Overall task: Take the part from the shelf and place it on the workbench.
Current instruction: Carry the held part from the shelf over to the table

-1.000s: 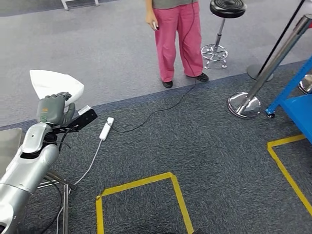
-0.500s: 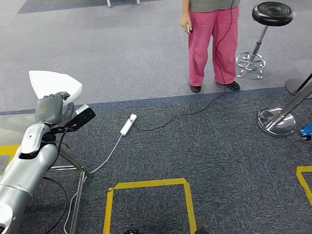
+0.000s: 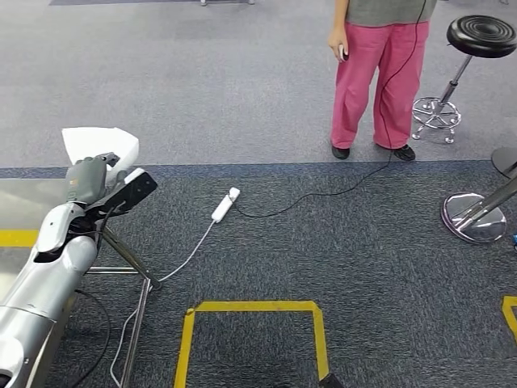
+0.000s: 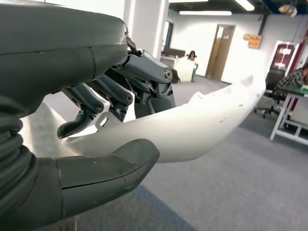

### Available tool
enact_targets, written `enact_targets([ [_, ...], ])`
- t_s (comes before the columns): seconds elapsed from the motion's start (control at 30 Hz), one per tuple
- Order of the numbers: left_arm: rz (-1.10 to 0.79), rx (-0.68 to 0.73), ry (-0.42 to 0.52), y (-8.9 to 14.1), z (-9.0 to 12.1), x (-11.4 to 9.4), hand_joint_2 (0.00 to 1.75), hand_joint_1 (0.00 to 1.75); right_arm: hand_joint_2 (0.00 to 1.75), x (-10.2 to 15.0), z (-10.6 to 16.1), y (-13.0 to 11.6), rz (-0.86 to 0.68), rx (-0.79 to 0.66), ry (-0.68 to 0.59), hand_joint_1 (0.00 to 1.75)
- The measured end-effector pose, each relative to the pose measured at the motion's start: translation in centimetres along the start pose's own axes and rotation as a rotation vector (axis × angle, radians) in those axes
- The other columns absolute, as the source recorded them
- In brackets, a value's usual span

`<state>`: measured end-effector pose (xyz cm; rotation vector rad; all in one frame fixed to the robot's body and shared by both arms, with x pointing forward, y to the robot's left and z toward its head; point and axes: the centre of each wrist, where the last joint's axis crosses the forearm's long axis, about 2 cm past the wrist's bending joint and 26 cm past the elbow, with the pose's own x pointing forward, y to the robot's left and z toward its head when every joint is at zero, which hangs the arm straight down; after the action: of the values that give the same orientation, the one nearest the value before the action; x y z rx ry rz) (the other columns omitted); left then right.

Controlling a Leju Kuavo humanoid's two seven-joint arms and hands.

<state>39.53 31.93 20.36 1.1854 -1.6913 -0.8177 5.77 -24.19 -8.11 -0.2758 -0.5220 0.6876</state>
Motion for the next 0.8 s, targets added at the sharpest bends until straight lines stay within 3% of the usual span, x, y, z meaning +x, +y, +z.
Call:
enact_targets([
  [0.8,0.108,-0.034,0.020,0.2,0.3,1.1,1.75,1.75,0.00,0.1,0.3,0.0,-0.010,0.000,0.023,0.00],
])
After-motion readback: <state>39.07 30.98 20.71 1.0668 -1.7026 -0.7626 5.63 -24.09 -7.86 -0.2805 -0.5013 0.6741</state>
